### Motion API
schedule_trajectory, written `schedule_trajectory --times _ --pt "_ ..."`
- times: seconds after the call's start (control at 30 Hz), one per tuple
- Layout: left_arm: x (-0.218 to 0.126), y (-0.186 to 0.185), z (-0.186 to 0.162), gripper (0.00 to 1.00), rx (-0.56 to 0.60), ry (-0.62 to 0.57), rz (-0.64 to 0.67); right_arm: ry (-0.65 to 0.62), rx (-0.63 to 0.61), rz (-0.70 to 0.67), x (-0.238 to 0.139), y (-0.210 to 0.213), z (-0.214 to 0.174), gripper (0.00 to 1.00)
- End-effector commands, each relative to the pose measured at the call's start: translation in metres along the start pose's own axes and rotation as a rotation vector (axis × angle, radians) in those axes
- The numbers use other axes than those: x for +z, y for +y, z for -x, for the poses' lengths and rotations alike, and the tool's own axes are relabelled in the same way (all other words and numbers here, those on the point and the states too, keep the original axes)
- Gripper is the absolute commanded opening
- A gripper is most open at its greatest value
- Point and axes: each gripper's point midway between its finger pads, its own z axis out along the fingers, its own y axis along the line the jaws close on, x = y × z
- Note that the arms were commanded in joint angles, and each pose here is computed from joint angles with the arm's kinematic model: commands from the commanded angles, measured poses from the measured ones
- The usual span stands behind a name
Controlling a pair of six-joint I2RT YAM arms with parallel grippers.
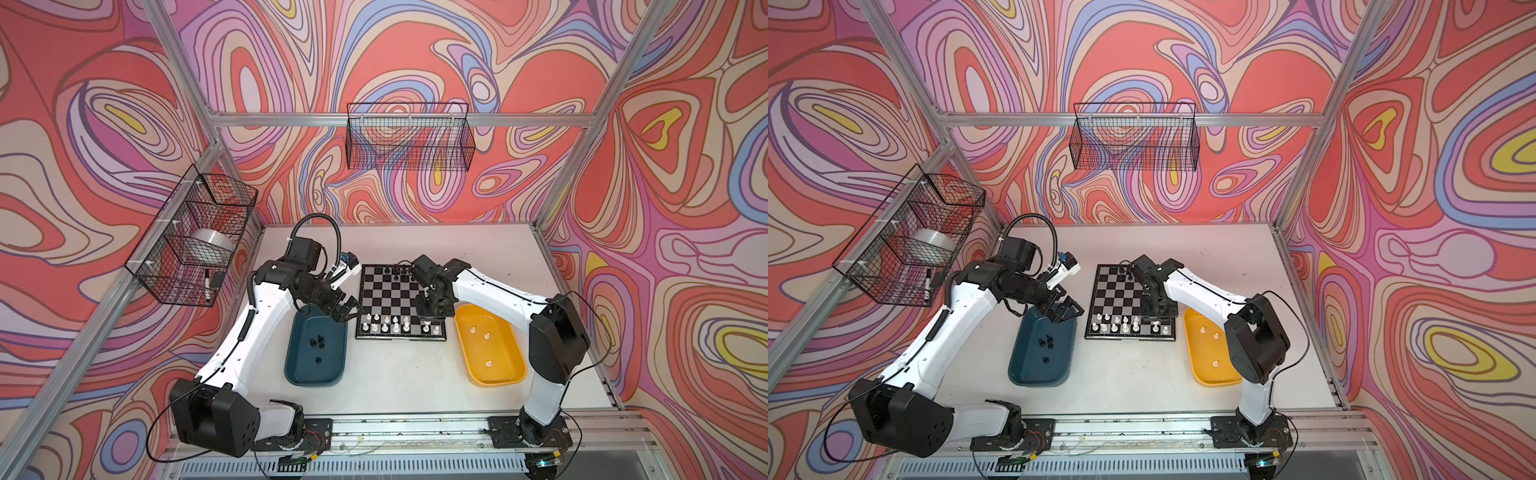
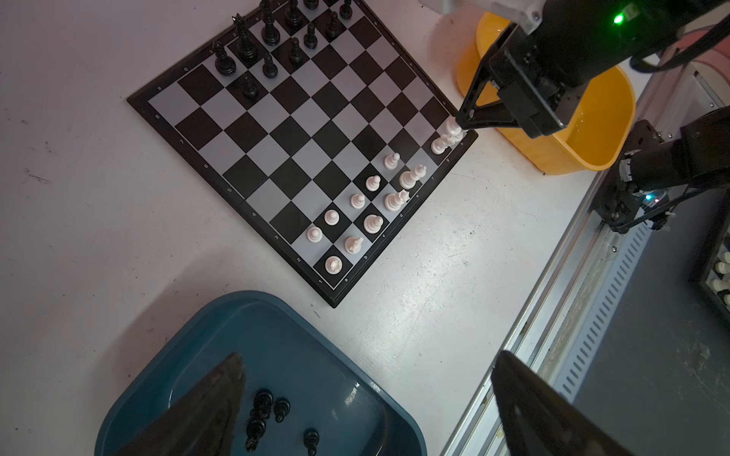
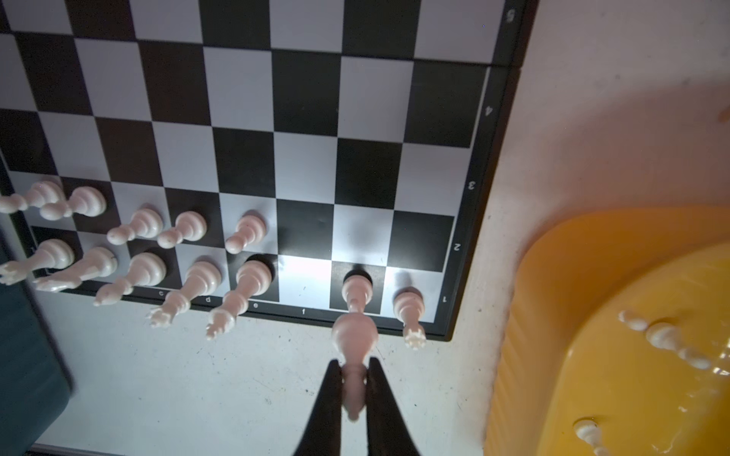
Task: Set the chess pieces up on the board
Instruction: 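Carry the held white pawn from the yellow tray over the board's nearest row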
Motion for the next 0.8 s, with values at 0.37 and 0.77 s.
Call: schedule_trajectory --times 0.37,0.77 --pt "-0.012 -0.008 0.012 0.97 0.012 -0.047 -0.029 -0.009 -0.050 0.025 0.005 0.026 0.006 0.11" --pt "-0.014 -0.010 0.009 0.97 0.028 -0.049 -0.023 0.009 -0.063 0.023 0.015 0.031 0.004 0.11"
